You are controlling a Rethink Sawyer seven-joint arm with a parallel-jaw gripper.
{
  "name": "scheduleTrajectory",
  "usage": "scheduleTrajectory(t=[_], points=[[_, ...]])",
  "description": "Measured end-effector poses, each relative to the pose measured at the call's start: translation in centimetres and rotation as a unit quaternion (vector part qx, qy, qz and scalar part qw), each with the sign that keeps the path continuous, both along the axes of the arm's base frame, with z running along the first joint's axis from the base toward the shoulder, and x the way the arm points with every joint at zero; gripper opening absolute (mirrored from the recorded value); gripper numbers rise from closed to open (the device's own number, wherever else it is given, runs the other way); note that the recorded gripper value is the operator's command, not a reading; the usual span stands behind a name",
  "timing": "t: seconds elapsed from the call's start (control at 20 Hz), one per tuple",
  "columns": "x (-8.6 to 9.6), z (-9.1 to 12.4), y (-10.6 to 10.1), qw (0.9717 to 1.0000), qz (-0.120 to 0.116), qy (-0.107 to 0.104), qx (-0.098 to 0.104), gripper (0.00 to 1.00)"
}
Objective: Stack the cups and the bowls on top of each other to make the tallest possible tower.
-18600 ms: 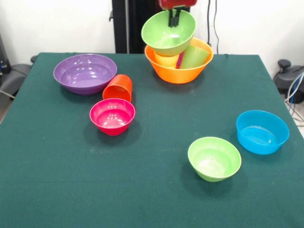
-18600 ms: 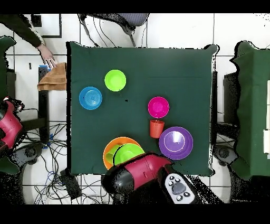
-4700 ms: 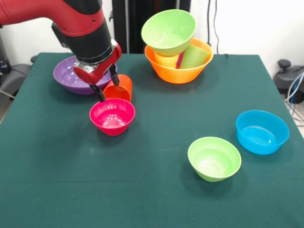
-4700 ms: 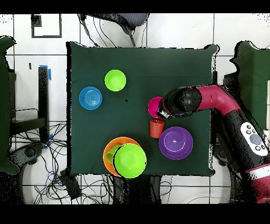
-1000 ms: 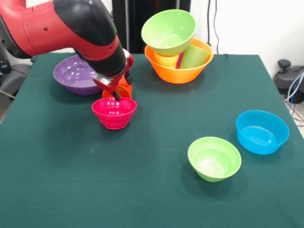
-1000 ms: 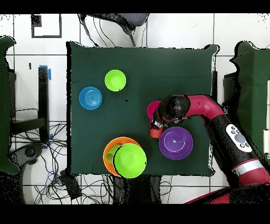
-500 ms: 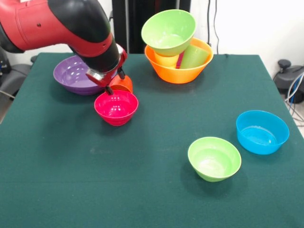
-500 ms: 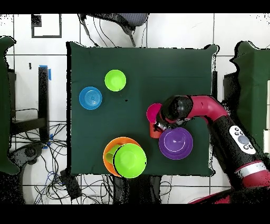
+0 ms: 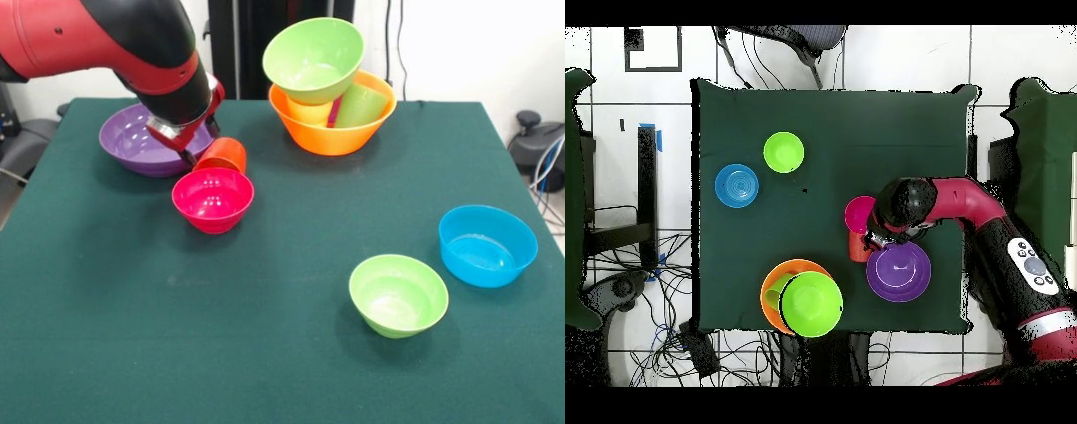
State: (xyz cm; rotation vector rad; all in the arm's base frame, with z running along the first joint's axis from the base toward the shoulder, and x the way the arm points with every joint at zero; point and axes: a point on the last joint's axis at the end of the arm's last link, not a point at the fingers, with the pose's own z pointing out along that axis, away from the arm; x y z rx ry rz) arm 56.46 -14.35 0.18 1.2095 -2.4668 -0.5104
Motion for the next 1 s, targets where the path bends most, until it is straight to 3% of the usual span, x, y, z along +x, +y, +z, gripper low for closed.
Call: scheduleTrajectory(t=[0.25, 1.0], points=[[0.1, -0.2, 0.7, 0.9999, 0.006, 0.011, 0.001, 1.0], [0.0, -1.9, 1.5, 0.9997, 0.001, 0.019, 0.015, 1.0]])
